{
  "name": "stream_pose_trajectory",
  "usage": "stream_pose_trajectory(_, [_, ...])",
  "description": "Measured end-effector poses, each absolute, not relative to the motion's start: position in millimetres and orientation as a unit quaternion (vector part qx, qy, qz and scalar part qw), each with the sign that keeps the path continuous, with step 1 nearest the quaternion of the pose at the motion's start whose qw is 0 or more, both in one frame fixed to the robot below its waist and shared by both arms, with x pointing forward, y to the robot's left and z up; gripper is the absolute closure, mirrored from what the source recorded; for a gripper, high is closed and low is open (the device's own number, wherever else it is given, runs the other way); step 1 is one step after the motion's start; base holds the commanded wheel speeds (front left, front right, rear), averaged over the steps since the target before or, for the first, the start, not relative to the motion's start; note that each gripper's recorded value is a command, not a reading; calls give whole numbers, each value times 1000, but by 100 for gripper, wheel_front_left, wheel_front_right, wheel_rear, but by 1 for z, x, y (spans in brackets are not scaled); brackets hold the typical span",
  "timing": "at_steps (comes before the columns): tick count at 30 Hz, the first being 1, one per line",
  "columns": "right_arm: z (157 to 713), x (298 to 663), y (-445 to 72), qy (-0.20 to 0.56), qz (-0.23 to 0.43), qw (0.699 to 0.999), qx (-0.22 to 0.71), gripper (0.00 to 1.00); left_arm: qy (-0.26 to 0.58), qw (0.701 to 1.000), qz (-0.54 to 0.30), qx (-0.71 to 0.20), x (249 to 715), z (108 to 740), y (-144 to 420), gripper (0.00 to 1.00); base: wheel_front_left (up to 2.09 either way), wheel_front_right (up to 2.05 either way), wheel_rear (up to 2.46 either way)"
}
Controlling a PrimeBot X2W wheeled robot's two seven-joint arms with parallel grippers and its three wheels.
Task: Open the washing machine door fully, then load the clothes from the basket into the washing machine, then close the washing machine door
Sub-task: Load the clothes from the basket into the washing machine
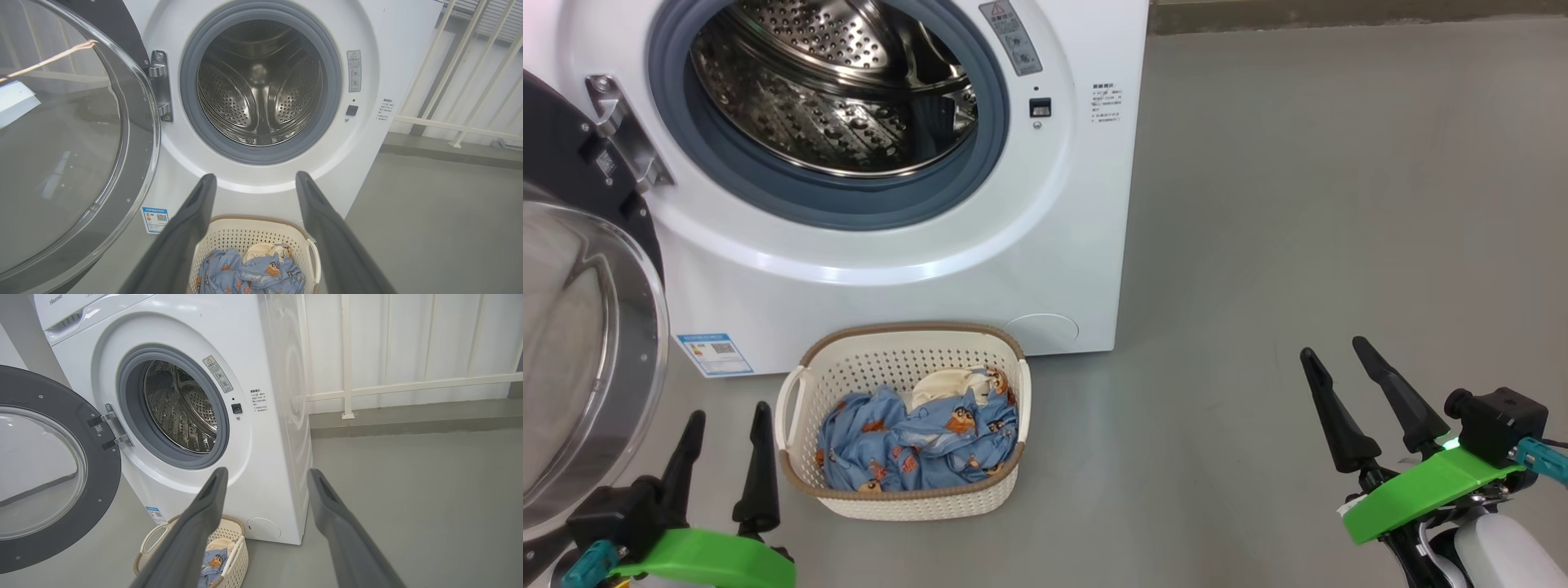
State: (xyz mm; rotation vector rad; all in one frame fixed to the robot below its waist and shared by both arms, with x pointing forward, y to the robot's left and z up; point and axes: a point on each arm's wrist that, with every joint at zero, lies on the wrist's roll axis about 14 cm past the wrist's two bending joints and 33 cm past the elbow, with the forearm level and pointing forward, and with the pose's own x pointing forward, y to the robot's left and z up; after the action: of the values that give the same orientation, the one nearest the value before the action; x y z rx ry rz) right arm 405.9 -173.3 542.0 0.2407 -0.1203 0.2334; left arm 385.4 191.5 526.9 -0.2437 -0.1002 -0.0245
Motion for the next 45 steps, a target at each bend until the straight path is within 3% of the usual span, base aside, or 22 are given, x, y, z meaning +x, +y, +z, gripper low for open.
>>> stream_pose_trajectory(25, [538,410,-171,-55,118,984,122,0,-48,992,-4,-119,386,525,196,0,136,-136,0])
stream_pose_trajectory(45, [537,411,-169,-53,120,984,123,0,-46,992,-3,-119,386,524,197,0,14,-14,0])
